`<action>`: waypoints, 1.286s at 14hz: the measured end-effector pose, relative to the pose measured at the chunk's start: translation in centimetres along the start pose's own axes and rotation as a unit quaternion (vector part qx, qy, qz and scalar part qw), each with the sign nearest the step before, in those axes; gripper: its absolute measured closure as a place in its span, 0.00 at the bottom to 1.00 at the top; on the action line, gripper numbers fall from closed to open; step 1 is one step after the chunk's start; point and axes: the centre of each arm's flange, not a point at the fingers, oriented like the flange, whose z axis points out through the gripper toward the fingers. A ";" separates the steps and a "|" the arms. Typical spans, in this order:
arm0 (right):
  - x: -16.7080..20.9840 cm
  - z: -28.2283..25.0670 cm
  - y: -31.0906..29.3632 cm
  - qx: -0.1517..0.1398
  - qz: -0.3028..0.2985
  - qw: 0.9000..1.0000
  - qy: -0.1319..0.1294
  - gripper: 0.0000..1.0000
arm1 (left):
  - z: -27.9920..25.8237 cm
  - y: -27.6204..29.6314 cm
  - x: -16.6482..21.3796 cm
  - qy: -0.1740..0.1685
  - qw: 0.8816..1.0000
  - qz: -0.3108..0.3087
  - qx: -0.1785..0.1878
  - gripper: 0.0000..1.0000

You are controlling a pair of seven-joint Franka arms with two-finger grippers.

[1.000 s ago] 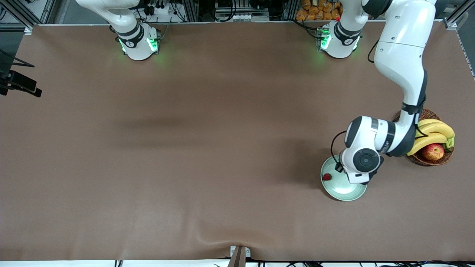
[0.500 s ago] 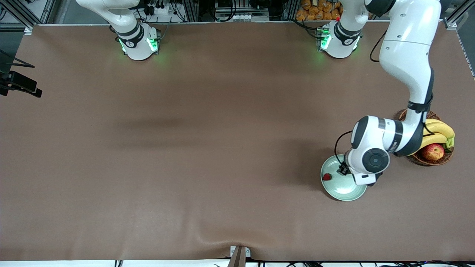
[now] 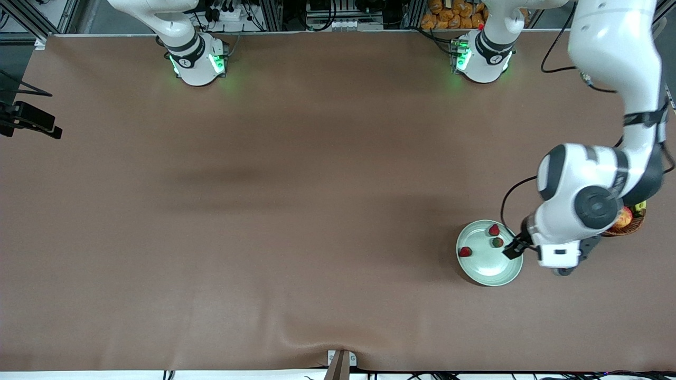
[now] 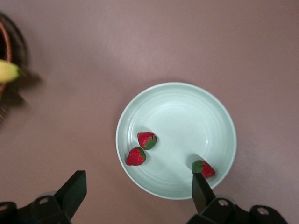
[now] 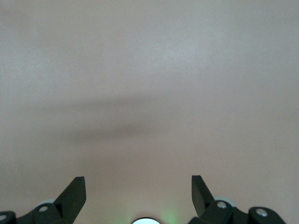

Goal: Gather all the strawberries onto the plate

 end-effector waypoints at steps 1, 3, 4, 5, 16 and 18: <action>0.0 0.0 0.0 0.000 0.000 1.000 0.000 0.00 | -1.7 -0.7 0.4 0.003 1.000 0.018 -0.011 0.00; 0.0 0.1 0.0 0.000 0.000 1.000 0.000 0.00 | -5.1 -2.0 0.3 0.004 0.998 0.056 -0.020 0.00; 0.1 0.1 0.0 0.000 0.000 1.000 -0.001 0.00 | -6.6 -2.4 -0.1 0.002 0.997 0.077 -0.022 0.00; 0.1 0.2 0.0 0.000 0.000 1.000 -0.001 0.00 | -7.8 -2.7 -0.6 -0.002 0.995 0.100 -0.023 0.00; 0.4 0.5 0.0 0.000 0.000 1.000 -0.004 0.00 | -19.6 -6.1 -8.3 -0.030 0.952 0.304 -0.006 0.00; 0.6 0.8 -0.1 -0.001 0.000 1.000 -0.007 0.00 | -21.4 -7.4 -9.0 -0.035 0.945 0.324 -0.013 0.00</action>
